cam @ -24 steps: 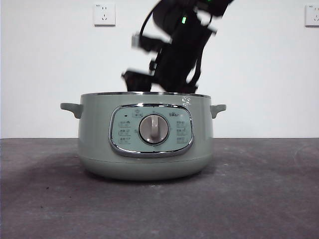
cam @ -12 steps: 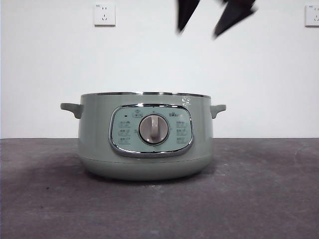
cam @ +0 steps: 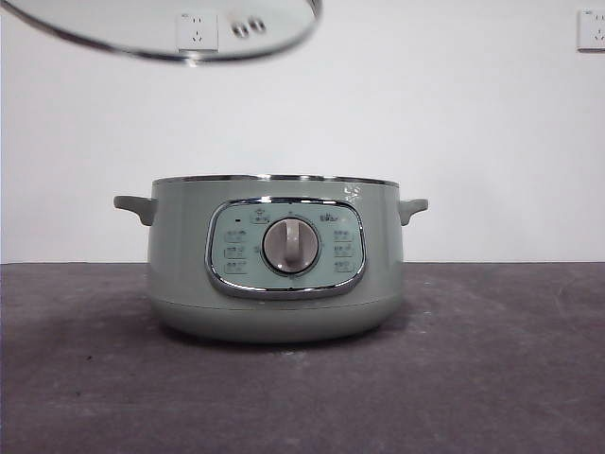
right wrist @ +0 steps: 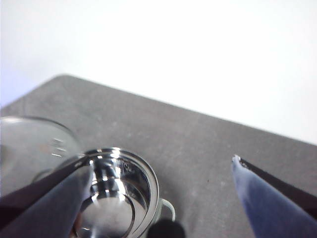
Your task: Pick up the egg,open the lid,put the egg in the pot,close the lid
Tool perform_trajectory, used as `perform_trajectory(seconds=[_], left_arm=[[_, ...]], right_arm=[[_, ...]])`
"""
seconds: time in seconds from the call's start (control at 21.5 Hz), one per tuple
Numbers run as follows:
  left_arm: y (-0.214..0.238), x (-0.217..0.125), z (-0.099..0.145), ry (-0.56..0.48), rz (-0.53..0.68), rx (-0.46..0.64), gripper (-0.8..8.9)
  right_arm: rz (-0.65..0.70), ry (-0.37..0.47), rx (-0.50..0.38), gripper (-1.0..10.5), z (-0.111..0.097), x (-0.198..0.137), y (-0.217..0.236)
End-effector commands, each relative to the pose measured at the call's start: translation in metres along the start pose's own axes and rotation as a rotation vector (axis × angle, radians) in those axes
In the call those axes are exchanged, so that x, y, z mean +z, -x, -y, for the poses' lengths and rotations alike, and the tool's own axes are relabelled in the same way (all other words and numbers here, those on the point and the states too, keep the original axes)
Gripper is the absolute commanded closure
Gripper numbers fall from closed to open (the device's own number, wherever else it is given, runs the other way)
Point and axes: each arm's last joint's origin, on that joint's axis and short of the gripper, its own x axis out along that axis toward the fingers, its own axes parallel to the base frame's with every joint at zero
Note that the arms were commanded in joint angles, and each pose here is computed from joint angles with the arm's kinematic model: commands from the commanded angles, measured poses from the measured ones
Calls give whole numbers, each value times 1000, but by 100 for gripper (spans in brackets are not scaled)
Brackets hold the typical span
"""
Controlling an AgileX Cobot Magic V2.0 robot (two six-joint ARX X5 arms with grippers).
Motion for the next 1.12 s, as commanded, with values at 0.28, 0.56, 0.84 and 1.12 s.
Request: perform_trajectory(seconds=[0.28,0.56,0.84,1.12], left_arm=[[-87,15,0,-36,45,-50,822],[-133,12,-4,-37,39,-44,822],[-153,5,-6,-32,-1,-41,822],[-167,-3,-8,-26,-53,-21,822]], right_arm=[[-21,-11,6,473,4,-15,65],[-112,-8,69,474,2,-25,72],[-111,-7,70,474,2,-25,72],[-111,-7,70,474,2,-25,72]])
